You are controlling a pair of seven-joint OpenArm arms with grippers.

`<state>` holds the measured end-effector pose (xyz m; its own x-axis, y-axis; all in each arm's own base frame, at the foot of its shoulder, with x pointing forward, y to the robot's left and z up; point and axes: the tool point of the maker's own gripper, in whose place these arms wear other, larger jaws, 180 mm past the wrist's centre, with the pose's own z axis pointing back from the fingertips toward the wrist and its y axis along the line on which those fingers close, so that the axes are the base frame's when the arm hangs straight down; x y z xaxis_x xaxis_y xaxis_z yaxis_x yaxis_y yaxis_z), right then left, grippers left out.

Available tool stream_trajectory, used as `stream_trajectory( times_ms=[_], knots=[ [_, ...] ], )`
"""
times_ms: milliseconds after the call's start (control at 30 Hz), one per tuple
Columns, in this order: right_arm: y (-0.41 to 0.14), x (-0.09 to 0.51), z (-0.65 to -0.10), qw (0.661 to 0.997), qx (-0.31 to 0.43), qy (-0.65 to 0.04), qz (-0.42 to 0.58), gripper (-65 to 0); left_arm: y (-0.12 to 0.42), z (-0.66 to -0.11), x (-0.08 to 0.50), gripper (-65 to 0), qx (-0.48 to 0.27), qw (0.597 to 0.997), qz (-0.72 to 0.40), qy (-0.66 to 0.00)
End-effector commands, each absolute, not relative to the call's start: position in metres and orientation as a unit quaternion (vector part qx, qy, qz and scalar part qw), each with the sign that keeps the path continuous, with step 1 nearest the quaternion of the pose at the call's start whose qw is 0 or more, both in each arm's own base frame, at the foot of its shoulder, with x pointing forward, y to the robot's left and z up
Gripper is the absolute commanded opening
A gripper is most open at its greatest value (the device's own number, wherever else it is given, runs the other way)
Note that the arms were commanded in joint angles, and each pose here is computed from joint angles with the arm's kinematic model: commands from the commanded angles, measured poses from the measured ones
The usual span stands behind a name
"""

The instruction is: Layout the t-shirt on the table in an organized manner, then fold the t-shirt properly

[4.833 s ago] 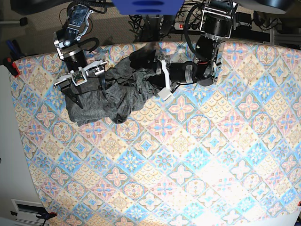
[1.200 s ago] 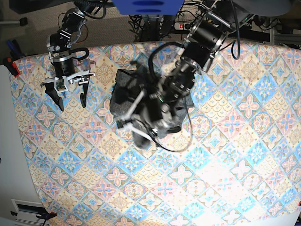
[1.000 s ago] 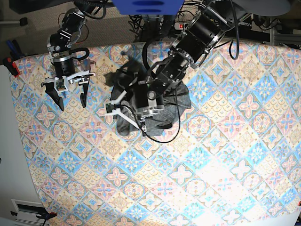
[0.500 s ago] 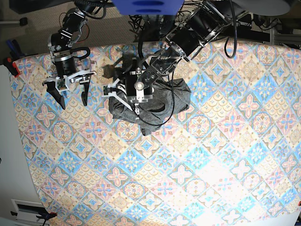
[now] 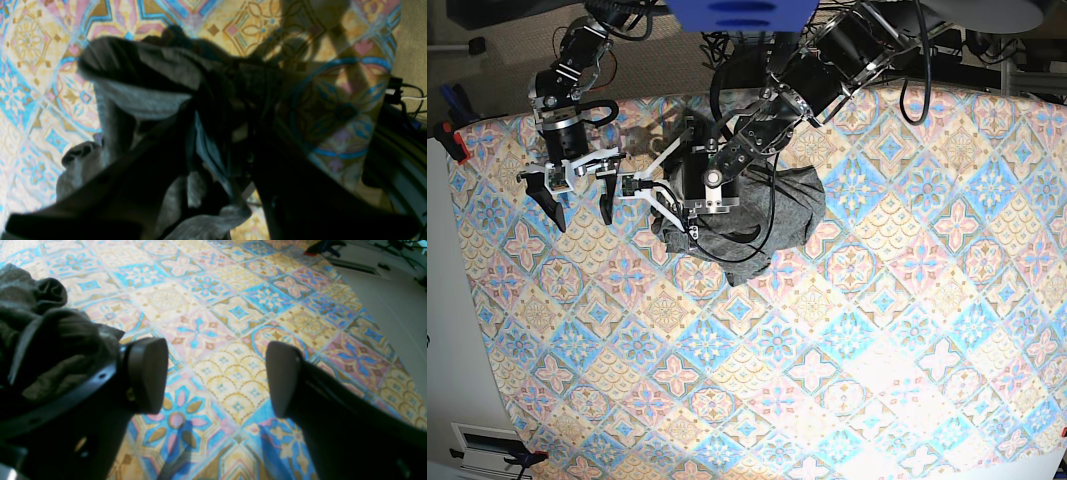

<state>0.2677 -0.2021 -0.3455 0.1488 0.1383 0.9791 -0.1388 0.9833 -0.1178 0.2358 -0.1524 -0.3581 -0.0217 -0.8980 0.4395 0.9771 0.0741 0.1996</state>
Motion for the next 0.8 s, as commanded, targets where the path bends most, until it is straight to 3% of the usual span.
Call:
stream_trajectory(
  times_ms=[0,200,333,467,533,667,767],
  knots=[
    [-0.205,0.273,-0.328,0.736,-0.003,-0.671,0.09,-21.2,-0.168,-0.34,0.24,-48.4,-0.1,0.682,-0.673,-0.269],
    [-0.216,0.268,-0.329,0.739,-0.017,-0.669,0.081,-21.2,-0.178,-0.33,0.241,-48.7,-0.123,0.674,-0.666,-0.296],
    [-0.223,0.266,-0.328,0.738,-0.025,-0.67,0.074,-21.2,-0.181,-0.291,0.238,-48.9,-0.135,0.659,-0.647,-0.358],
    [-0.226,0.268,-0.312,0.716,-0.015,-0.696,0.051,-21.6,-0.15,-0.25,0.261,-48.9,-0.132,0.686,-0.575,-0.427],
    [-0.227,0.269,-0.302,0.704,-0.014,-0.709,0.045,-25.7,-0.123,-0.251,0.277,-48.9,-0.125,0.72,-0.528,-0.433],
    [-0.215,0.283,-0.277,0.678,-0.009,-0.732,0.066,-40.9,-0.062,-0.271,0.305,-50.4,-0.097,0.79,-0.437,-0.419],
    [-0.19,0.296,-0.262,0.658,0.015,-0.748,0.09,-54.1,-0.019,-0.284,0.315,-63.3,-0.056,0.82,-0.399,-0.406]
  ],
)
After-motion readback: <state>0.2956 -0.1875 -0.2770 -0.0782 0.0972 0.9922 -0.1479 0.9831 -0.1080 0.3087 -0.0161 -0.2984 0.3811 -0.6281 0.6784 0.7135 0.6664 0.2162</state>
